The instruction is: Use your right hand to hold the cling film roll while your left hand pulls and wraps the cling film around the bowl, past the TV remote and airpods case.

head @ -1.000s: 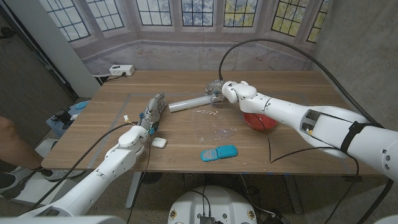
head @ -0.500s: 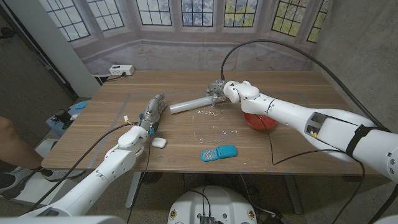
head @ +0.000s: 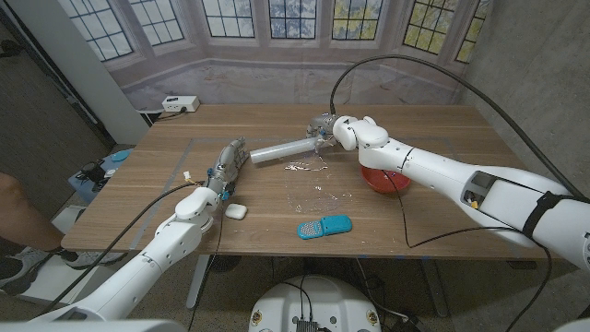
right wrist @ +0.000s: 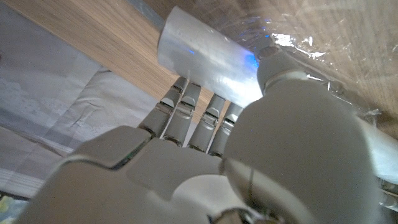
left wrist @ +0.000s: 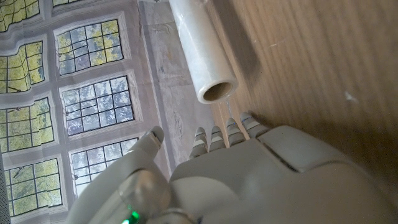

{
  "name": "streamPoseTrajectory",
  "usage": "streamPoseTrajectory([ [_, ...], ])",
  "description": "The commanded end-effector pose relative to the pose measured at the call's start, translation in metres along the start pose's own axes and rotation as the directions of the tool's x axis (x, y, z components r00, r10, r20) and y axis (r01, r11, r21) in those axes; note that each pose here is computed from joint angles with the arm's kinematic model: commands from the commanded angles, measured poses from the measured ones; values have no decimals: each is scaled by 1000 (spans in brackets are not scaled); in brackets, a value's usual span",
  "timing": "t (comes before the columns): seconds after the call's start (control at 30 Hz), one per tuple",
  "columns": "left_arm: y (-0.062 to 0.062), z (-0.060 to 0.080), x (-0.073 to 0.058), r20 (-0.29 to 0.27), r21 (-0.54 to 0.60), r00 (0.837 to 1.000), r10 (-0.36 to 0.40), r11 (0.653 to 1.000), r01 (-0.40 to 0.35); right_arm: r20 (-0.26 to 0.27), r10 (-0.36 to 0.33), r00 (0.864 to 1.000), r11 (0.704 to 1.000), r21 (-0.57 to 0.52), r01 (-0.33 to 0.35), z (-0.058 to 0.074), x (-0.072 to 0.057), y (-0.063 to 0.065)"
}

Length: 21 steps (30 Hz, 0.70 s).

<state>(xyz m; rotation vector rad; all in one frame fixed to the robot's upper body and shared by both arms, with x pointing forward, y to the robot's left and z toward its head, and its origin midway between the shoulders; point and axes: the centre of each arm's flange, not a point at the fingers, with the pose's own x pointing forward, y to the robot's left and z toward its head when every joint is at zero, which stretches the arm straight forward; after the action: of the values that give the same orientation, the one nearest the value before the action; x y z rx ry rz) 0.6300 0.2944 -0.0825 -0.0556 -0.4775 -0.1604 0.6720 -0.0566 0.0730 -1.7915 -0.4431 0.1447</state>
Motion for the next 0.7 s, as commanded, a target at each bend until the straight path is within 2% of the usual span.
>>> streamPoseTrajectory([
  [0.03,-3,-2,0,-7,1,1000,-22,1000,22,-22,-60,998,998,25,60,5,-28,-11],
  [0.33,-7,-1,6,-3,1,999,-43,999,43,-55,-98,994,995,16,99,8,-46,-22],
  [0.7,-7,-4,10,-10,-5,998,-57,998,57,-97,-113,989,992,42,118,8,-59,-32],
])
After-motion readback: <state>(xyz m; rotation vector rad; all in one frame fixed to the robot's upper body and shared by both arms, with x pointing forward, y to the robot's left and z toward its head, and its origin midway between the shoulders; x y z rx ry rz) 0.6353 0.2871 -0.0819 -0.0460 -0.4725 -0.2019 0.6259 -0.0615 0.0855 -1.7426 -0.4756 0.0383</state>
